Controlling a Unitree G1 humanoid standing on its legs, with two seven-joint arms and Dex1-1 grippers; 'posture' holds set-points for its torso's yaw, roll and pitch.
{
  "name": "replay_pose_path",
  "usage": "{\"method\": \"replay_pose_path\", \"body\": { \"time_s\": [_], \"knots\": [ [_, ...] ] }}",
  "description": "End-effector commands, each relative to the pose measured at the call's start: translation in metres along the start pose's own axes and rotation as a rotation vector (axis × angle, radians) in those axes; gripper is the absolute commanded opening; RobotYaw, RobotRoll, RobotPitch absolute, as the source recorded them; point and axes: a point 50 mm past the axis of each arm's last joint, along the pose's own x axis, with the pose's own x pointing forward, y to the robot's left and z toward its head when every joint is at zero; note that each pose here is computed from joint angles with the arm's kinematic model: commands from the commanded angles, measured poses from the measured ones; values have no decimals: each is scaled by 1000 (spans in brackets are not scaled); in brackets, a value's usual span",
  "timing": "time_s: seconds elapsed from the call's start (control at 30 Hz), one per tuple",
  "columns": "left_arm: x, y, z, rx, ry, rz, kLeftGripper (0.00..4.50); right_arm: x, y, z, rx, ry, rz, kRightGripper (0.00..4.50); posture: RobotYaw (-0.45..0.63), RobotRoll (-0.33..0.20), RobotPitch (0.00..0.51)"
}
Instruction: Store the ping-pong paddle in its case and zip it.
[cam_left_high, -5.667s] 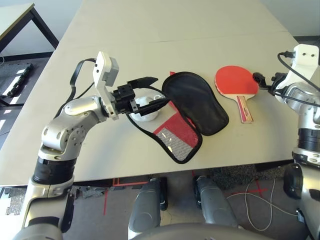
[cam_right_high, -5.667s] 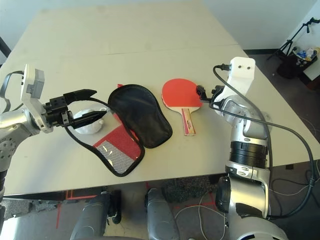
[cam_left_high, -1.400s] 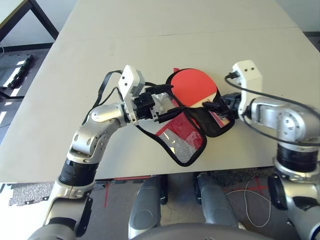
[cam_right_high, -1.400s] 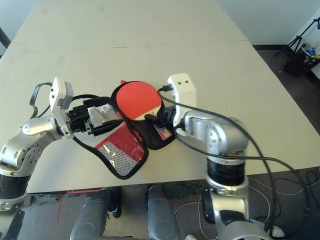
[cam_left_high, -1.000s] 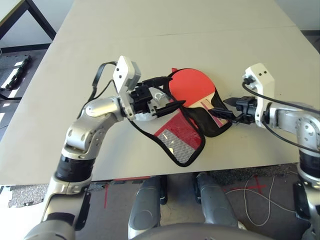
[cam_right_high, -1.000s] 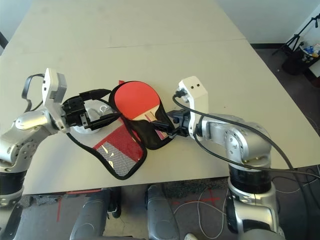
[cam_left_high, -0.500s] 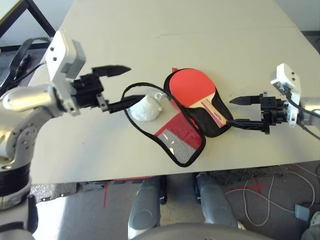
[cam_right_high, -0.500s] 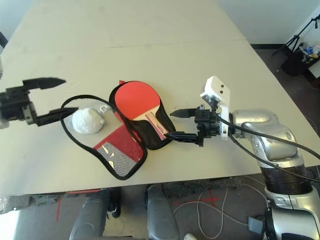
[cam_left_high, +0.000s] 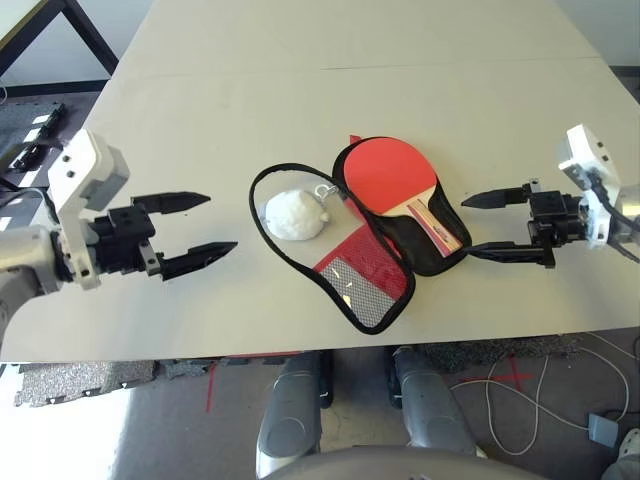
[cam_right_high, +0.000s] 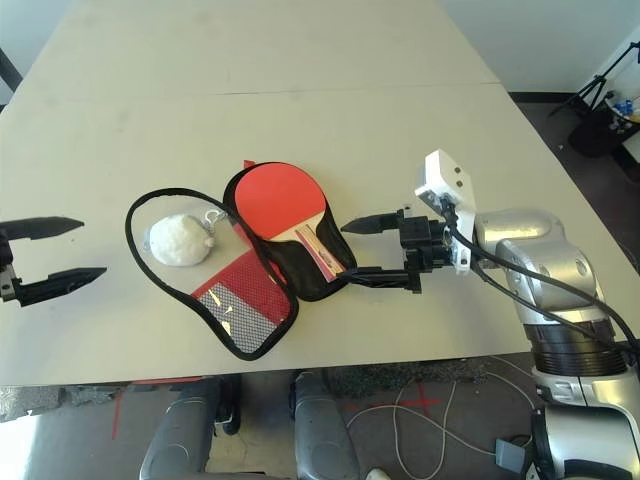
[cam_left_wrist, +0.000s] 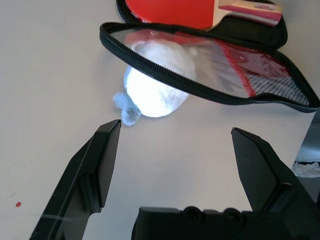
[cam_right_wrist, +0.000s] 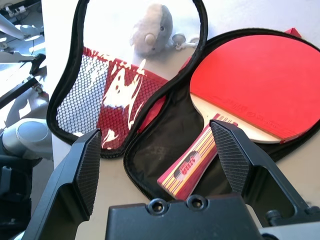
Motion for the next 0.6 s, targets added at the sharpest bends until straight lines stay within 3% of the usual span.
{"method": "replay_pose_path", "body": {
  "time_s": [0.03, 0.27, 0.47, 0.6],
  "knots": [
    [13, -5, -11, 16, 26, -22, 4500, -2, -1, 3, -5, -20, -20, 4449, 116, 0, 246],
    [45, -19, -6, 42, -39, -115, 4500, -3, 0, 2, -6, -33, -46, 4449, 94, 0, 243],
    [66, -25, 25, 47, -212, -206, 4500, -7, -1, 12, 28, -115, -72, 4449, 75, 0, 240],
    [96, -35, 53, 63, -369, -304, 4500, -18, -6, 19, 42, -182, -104, 4449, 71, 0, 239]
  ]
}}
